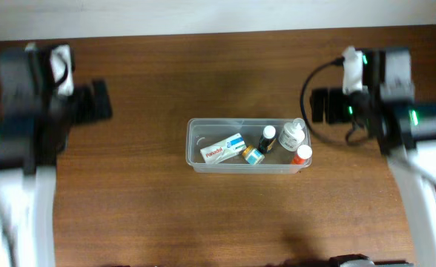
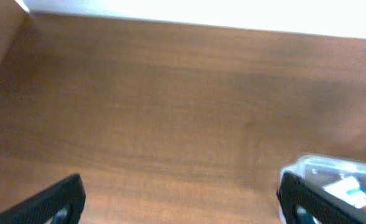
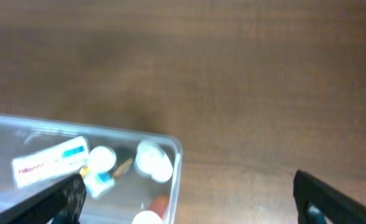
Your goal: Pack container
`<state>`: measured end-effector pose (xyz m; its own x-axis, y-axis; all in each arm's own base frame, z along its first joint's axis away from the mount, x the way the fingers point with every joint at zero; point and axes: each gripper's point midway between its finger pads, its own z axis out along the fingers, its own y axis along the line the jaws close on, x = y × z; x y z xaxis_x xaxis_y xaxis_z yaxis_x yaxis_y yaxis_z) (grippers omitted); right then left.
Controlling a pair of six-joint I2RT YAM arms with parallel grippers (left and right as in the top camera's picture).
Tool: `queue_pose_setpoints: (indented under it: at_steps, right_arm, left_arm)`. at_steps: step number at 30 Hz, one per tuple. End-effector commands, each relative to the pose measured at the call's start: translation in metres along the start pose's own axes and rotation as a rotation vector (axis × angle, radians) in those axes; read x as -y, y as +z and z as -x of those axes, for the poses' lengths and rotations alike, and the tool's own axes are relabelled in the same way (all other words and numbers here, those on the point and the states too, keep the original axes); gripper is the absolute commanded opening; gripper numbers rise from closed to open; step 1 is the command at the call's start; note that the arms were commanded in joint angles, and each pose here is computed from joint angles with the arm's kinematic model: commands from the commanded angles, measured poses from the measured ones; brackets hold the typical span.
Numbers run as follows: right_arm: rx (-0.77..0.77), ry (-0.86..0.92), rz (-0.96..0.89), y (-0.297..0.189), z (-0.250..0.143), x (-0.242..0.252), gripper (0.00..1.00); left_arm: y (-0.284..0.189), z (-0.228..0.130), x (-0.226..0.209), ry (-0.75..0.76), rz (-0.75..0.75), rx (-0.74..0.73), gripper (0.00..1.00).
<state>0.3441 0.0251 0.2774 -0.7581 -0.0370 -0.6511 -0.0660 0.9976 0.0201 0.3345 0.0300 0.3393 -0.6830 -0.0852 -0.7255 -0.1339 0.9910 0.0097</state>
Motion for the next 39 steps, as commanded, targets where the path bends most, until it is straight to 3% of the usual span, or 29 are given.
queue_pose_setpoints:
  at_steps: [1,8,14,22,31,33,39]
  right_arm:
    - [0.125,0.008,-0.013,-0.031,-0.033,-0.004,0.98]
    - [0.239,0.017,-0.115,-0.040,-0.114,0.017,0.98]
    - [0.173,0.012,-0.119,-0.018,-0.163,0.019,0.98]
    - [0.034,0.001,-0.125,0.009,-0.198,0.020,0.98]
    - [0.008,-0.012,-0.222,0.006,-0.206,0.037,0.98]
    - [0.037,-0.008,-0.193,-0.001,-0.208,0.032,0.98]
    - [0.408,-0.021,-0.163,-0.048,-0.182,0.028,0.98]
  left_arm:
    - [-0.037,-0.051,-0.003,0.012,-0.013,0.103,1.00]
    - [-0.043,-0.149,-0.008,-0.005,-0.020,0.268,1.00]
    - [-0.035,-0.230,-0.011,0.005,-0.012,0.090,1.00]
    - [-0.034,-0.229,-0.011,0.005,-0.013,0.101,1.00]
    - [-0.034,-0.229,-0.011,0.005,-0.013,0.101,1.00]
    - [-0.034,-0.229,-0.011,0.005,-0.013,0.101,1.00]
    - [-0.034,-0.229,-0.011,0.005,-0.013,0.101,1.00]
